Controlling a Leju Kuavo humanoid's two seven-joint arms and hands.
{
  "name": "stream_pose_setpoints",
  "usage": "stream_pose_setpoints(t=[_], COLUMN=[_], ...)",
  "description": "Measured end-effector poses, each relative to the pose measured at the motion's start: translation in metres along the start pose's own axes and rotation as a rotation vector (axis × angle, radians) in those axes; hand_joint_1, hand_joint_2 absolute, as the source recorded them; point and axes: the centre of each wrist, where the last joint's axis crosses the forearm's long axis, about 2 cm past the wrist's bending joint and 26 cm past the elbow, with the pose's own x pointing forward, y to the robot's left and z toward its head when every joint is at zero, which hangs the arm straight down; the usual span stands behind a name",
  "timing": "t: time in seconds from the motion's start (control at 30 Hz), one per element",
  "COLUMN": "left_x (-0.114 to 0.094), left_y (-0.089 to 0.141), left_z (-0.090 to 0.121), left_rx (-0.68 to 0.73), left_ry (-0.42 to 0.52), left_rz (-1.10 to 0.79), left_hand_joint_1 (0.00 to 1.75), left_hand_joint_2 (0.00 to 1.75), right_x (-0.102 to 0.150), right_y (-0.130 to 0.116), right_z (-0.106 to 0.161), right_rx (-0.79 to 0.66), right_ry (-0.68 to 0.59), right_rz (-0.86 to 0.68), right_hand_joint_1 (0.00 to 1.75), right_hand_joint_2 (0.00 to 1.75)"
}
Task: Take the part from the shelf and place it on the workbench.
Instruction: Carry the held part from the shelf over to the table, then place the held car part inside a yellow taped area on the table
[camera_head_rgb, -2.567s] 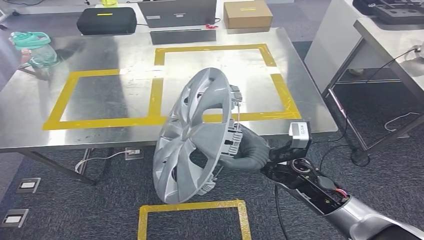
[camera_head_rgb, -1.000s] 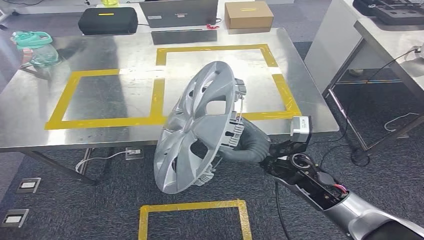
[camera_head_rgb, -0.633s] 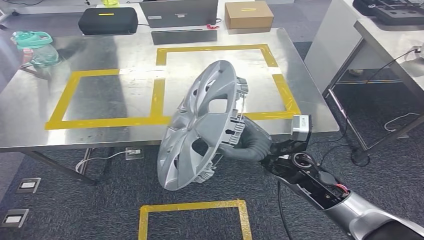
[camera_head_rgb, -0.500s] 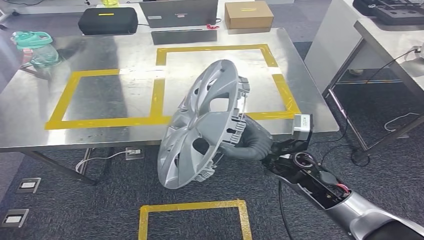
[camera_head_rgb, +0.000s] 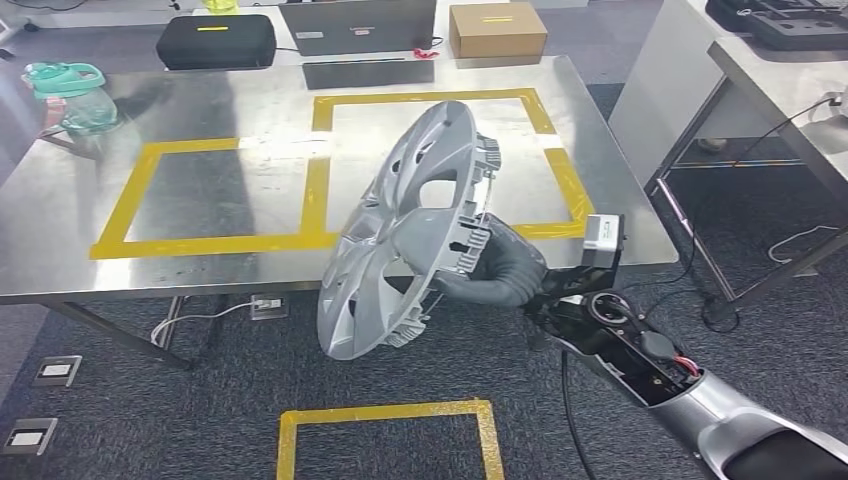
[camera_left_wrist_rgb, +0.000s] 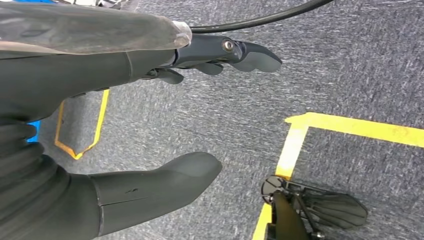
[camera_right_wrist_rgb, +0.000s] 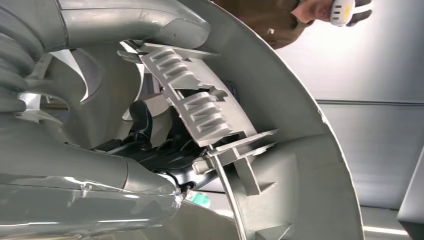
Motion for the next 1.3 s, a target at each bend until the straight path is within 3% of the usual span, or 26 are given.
stream_pose_setpoints(t=[0.5,1.3], left_x=[0.0,0.001], left_y=[-0.005,-0.009], left_z=[0.001,0.002], left_rx=[-0.009,-0.019], left_ry=[-0.002,-0.017], left_rz=[-0.013,-0.037], left_hand_joint_1=[0.0,0.0], left_hand_joint_2=[1.75,1.75], right_x=[-0.016,-0.082], right_y=[-0.013,-0.003], right_z=[-0.04,-0.099], right_rx=[-0.036,-0.075], right_ry=[0.119,0.3], right_rz=[0.21,0.516], right_hand_joint_1=[1.75,1.75], right_hand_joint_2=[1.75,1.75])
